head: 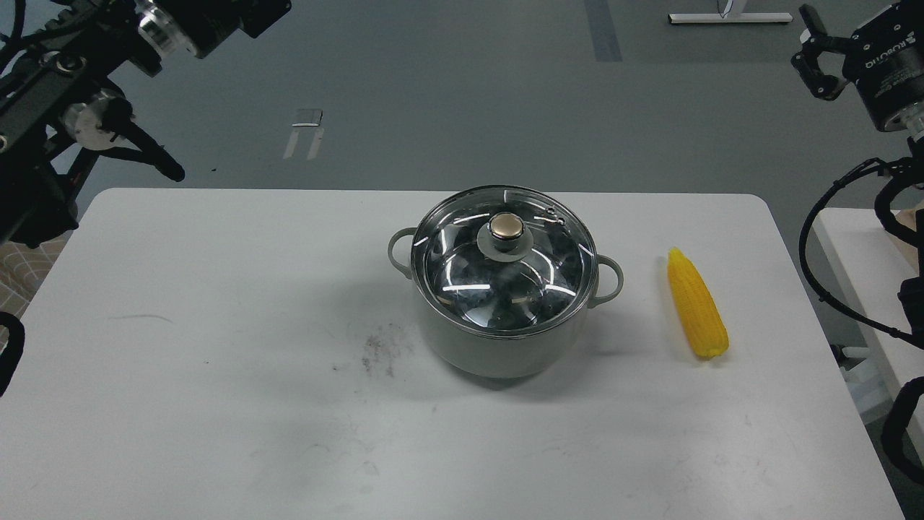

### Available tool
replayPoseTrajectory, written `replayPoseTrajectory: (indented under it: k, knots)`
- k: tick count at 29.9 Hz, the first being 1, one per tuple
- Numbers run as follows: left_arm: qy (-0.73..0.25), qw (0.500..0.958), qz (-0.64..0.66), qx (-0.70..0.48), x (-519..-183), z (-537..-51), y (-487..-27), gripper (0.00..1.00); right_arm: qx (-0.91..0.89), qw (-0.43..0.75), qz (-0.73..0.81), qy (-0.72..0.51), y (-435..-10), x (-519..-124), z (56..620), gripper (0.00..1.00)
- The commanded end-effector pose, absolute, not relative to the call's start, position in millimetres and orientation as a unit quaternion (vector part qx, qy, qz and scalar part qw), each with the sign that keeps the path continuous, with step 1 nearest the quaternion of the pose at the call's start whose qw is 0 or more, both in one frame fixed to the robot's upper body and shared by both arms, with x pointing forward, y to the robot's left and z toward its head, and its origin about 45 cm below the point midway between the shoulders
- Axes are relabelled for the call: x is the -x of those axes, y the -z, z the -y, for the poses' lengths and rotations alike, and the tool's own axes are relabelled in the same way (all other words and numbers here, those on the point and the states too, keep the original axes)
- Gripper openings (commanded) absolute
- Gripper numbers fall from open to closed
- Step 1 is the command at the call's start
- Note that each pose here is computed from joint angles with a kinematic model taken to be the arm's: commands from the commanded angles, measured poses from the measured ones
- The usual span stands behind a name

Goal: Open pot and put corn in
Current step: 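Raise the left arm and move the left gripper toward the pot, then lower the left gripper onto the glass lid knob and grasp it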

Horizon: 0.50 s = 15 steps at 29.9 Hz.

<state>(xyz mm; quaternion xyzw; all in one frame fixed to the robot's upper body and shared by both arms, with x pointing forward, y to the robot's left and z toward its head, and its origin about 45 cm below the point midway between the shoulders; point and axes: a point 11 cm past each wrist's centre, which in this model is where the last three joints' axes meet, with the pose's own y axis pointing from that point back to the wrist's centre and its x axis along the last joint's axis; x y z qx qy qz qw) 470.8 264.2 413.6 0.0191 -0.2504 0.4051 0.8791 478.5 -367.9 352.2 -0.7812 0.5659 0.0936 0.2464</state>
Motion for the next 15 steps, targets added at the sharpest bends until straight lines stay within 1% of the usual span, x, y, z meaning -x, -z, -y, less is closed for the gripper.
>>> replayPoseTrajectory:
  k: [1, 2, 4, 5, 6, 8, 11, 15]
  knots:
    - [-0.304, 0.859, 0.397, -0.113, -446.3, -205.8, -404.9, 0.92, 0.78, 0.246, -0.568, -0.093, -351.6, -477.9, 370.6, 1.0]
    - [-0.26, 0.849, 0.437, -0.141, -437.0, -185.2, -392.6, 0.92, 0.78, 0.246, -0.568, -0.093, -352.1, -477.8, 370.3, 1.0]
    - [-0.217, 0.836, 0.475, -0.168, -427.2, -168.0, -380.0, 0.92, 0.78, 0.246, -0.568, -0.093, -351.3, -477.6, 370.5, 1.0]
    - [-0.177, 0.819, 0.511, -0.192, -417.6, -155.8, -369.2, 0.92, 0.779, 0.245, -0.569, -0.094, -350.1, -477.2, 371.3, 1.0]
    - [-0.159, 0.81, 0.528, -0.202, -413.6, -150.9, -364.1, 0.92, 0.779, 0.245, -0.57, -0.095, -348.6, -476.8, 371.7, 1.0]
    - [-0.105, 0.776, 0.579, -0.227, -399.0, -136.7, -343.3, 0.92, 0.776, 0.245, -0.573, -0.098, -345.0, -475.3, 374.3, 1.0]
    - [-0.073, 0.754, 0.606, -0.243, -391.6, -131.8, -321.3, 0.92, 0.776, 0.244, -0.574, -0.099, -343.8, -474.7, 375.3, 1.0]
    - [-0.04, 0.736, 0.622, -0.264, -385.6, -130.2, -295.9, 0.92, 0.776, 0.244, -0.573, -0.099, -343.5, -474.8, 374.7, 1.0]
